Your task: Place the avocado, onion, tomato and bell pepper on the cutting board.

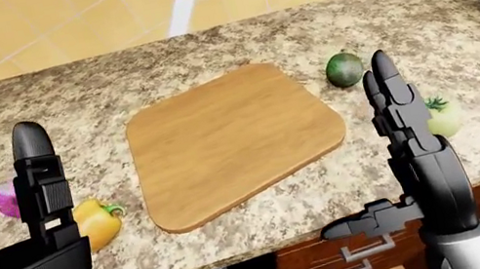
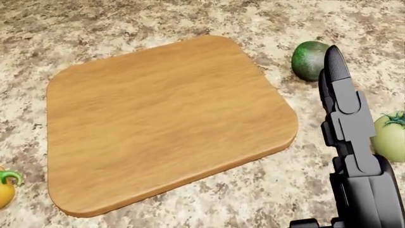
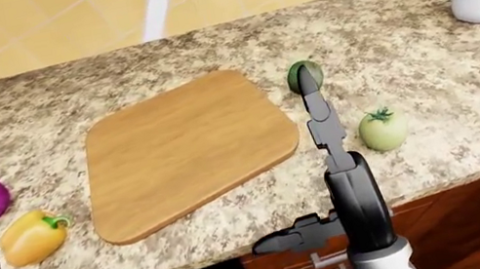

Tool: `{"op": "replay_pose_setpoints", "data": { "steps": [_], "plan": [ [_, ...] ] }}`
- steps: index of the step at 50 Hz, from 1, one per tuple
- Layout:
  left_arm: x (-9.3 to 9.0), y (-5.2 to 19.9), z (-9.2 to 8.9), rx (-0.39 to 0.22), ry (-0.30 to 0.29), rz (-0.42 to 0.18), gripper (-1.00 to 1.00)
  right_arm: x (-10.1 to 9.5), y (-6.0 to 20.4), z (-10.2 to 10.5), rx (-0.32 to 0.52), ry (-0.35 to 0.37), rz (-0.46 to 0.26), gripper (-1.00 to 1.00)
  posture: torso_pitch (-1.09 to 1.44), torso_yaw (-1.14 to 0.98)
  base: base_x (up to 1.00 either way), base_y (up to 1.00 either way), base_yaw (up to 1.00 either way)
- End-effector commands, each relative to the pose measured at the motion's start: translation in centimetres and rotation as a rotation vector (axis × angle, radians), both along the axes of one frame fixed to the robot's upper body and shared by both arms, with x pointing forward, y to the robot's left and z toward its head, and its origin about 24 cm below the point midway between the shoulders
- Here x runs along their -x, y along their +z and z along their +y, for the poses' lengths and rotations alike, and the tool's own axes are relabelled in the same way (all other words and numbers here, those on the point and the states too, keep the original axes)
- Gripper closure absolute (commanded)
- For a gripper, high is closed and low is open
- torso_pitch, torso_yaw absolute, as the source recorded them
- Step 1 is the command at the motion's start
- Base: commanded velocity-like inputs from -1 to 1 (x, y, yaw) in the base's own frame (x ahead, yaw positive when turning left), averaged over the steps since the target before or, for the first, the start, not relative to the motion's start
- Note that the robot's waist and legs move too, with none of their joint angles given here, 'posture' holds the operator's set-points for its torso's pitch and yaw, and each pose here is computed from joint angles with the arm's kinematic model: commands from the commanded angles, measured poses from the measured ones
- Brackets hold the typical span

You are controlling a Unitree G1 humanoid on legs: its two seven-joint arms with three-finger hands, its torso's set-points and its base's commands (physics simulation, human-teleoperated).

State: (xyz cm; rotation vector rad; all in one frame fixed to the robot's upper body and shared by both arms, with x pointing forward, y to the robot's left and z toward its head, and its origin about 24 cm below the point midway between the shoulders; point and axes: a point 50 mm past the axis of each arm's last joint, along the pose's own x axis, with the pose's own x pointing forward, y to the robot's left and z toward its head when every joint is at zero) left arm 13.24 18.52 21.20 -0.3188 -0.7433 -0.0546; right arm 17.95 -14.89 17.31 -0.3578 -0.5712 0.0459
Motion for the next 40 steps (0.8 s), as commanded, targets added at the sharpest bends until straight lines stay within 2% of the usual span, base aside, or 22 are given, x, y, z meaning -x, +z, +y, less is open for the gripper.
{"op": "replay_pose_setpoints", "data": {
  "steps": [1,14,23,31,37,38,40],
  "plan": [
    [0.6,0.8,-0.1,-0.009,-0.003,-0.058,-1.0,0.5,1.1,0.2,0.001,0.011,-0.069,-1.0,0.0,0.0,0.0,0.0,0.0],
    [0.6,0.8,-0.1,-0.011,-0.006,-0.056,-1.0,0.8,1.6,0.3,0.008,0.01,-0.101,-1.0,0.0,0.0,0.0,0.0,0.0],
    [0.6,0.7,-0.2,-0.013,-0.009,-0.054,-1.0,1.3,3.1,-0.4,0.011,-0.019,-0.104,-1.0,0.0,0.0,0.0,0.0,0.0],
    [0.5,0.7,-0.3,-0.014,-0.012,-0.051,-1.0,0.8,6.0,-1.8,0.076,-0.096,-0.111,-1.0,0.0,0.0,0.0,0.0,0.0],
    [0.5,0.7,-0.3,-0.013,-0.013,-0.049,-1.0,-0.3,9.3,-3.1,0.134,-0.129,-0.135,-1.0,0.0,0.0,0.0,0.0,0.0],
    [0.5,0.7,-0.3,-0.013,-0.013,-0.048,-1.0,-0.4,10.8,-3.8,0.139,-0.148,-0.155,-1.0,0.0,0.0,0.0,0.0,0.0],
    [0.5,0.7,-0.2,-0.012,-0.012,-0.049,-1.0,-0.4,12.1,-4.1,0.162,-0.16,-0.156,-1.0,0.0,0.0,0.0,0.0,0.0]
  ]
}}
